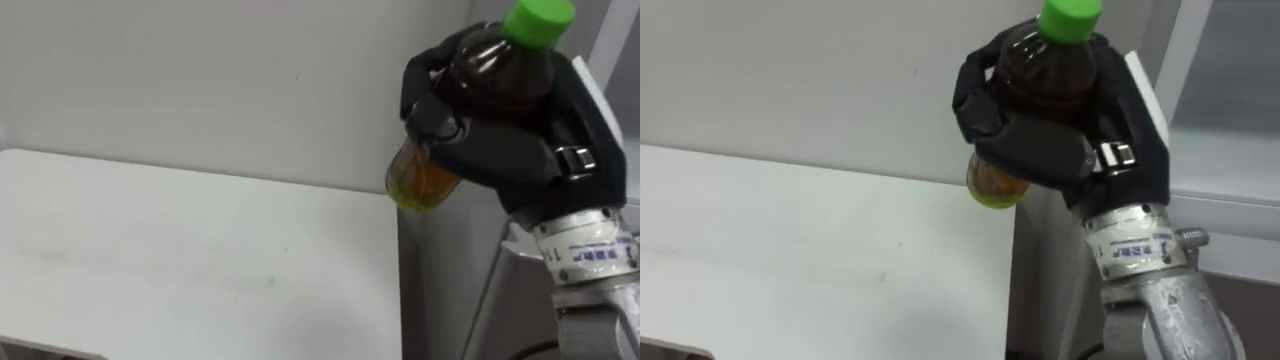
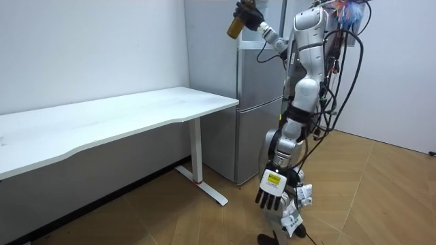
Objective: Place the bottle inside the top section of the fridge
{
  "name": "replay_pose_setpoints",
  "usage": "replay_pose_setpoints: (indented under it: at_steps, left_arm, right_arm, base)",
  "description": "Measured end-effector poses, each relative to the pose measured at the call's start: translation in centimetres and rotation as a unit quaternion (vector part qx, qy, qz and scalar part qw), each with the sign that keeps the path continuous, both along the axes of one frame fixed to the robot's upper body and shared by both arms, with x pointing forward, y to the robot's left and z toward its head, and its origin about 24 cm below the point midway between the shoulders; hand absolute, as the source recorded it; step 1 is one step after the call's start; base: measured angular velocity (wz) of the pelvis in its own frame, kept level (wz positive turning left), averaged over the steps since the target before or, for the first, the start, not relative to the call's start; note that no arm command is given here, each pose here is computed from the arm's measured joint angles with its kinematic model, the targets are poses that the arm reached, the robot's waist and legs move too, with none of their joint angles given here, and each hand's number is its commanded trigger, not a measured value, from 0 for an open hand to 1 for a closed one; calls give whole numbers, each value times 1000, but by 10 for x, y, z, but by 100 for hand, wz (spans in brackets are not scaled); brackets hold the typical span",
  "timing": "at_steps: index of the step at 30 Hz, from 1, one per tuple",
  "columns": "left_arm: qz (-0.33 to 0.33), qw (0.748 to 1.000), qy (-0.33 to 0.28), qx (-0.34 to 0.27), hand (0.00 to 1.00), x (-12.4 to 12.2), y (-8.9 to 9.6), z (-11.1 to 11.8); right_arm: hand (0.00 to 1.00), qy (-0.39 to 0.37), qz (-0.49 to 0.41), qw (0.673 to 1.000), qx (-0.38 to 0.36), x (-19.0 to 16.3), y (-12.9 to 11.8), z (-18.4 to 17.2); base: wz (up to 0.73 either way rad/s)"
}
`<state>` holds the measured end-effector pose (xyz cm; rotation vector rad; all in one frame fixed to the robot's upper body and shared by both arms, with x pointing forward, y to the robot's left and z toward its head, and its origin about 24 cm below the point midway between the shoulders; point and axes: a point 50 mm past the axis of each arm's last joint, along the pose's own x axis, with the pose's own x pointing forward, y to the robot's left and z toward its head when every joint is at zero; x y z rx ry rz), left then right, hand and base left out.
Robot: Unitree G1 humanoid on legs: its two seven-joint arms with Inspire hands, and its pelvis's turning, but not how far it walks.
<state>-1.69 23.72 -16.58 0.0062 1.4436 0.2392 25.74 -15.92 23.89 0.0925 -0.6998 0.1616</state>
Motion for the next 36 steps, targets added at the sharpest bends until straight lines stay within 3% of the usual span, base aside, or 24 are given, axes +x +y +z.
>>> replay_pose_setpoints:
  at_steps: [8,18,26,36]
  left_arm:
    - [56,998,5,18,0,-24,10,5]
    - [61,998,13,29,0,-30,12,5]
    - [80,996,3,33,0,-29,13,5]
    - [82,996,4,34,0,-30,14,5]
  right_arm:
    - [100,-57,-101,993,16,-22,-45,21]
    - [100,-64,-186,978,63,-30,-68,22]
    - [100,-94,-261,953,123,-50,-100,21]
    - [100,-56,-301,943,129,-53,-111,3]
  base:
    - [-5]
    - [-12]
    - [0]
    - [-5]
